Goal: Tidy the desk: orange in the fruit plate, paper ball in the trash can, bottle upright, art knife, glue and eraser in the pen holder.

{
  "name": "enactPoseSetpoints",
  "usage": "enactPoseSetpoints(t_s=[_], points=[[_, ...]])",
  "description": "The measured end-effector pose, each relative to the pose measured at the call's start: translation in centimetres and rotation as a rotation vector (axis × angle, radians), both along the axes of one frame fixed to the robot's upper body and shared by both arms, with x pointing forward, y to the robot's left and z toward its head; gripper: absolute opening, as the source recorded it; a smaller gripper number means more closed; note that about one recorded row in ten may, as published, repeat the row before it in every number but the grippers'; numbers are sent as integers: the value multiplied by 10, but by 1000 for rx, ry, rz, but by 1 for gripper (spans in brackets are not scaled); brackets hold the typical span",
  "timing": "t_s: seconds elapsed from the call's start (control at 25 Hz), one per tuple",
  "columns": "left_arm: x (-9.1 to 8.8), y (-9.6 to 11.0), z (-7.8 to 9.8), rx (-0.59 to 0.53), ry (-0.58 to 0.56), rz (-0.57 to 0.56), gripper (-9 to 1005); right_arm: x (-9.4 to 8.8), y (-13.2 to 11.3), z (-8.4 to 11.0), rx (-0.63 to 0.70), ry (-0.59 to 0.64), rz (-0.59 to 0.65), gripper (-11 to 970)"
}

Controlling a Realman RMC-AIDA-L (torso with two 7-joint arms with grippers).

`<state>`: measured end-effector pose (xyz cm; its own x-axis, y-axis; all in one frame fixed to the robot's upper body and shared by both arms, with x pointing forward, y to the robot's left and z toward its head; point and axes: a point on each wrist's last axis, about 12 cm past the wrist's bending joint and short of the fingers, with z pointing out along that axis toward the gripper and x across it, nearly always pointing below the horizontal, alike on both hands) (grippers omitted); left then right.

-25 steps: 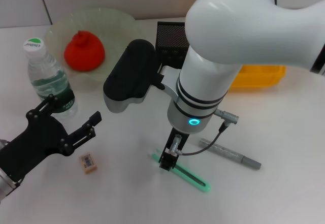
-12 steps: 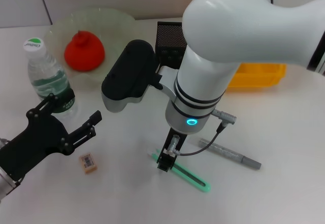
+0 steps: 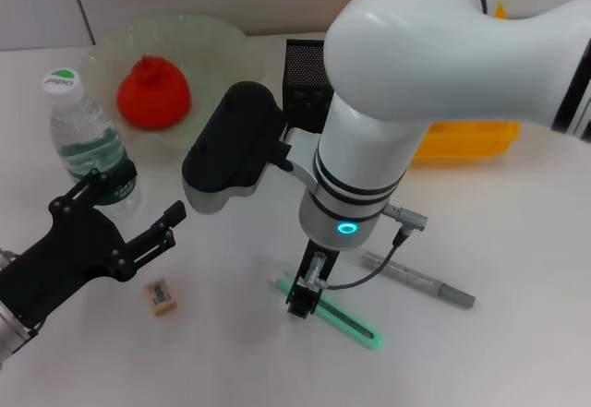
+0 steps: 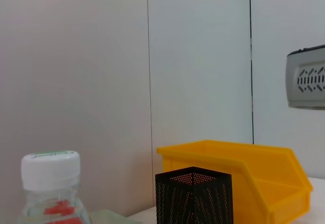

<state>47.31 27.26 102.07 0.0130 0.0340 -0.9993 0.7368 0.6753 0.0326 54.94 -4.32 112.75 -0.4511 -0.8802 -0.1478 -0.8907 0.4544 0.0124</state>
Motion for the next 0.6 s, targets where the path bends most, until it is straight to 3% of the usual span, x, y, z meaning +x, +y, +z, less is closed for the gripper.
enactPoseSetpoints(t_s=[0.4,0.6], points=[[-1,0,-1,-1,4,0,804,0,1,-3,-20,-5,12,320],[-1,0,-1,0,4,-1,803,1,0,-3,-22,-8,11,152]])
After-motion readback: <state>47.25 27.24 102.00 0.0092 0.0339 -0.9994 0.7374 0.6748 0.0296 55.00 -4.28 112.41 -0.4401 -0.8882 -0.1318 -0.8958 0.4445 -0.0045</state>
